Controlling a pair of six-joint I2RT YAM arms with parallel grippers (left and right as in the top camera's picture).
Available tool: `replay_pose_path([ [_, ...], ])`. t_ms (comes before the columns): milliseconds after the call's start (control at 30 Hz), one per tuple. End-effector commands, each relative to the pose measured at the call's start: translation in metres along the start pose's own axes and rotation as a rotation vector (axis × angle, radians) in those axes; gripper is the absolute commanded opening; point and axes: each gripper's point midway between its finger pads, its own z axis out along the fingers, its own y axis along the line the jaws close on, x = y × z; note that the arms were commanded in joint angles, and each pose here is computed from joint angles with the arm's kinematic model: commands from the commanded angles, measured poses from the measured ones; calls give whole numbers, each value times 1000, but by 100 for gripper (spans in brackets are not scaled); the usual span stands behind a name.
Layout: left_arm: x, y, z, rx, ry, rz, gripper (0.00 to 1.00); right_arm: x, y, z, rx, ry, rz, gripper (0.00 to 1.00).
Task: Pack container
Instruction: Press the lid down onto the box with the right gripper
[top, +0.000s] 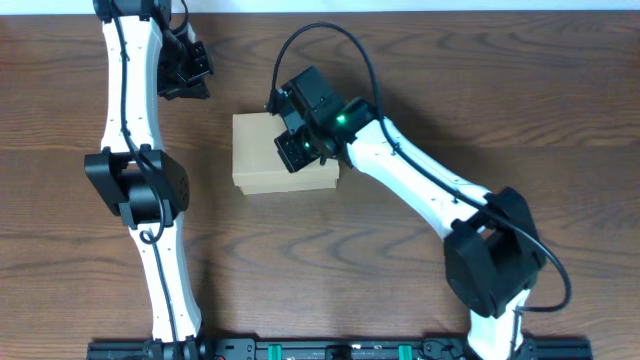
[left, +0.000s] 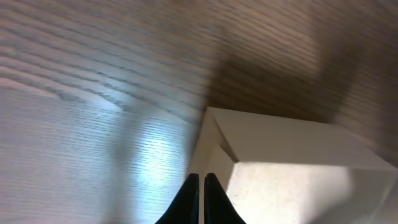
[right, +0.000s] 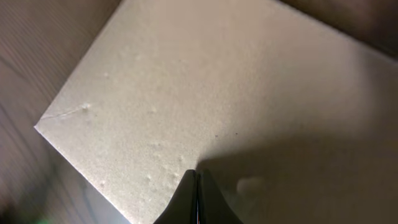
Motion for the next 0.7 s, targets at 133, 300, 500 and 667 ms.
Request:
replay_pose_path([
  [133, 17, 5, -17, -56, 15, -16, 5, 25, -5, 34, 33, 107, -11, 1],
  [300, 17, 5, -17, -57, 15, -17, 5, 32, -7, 42, 43, 131, -10, 1],
  [500, 17, 5, -17, -56, 15, -17, 9, 21, -4, 33, 35, 96, -15, 1],
  [667, 17, 5, -18, -56, 14, -16, 62, -7, -2, 4, 30, 7, -26, 52],
])
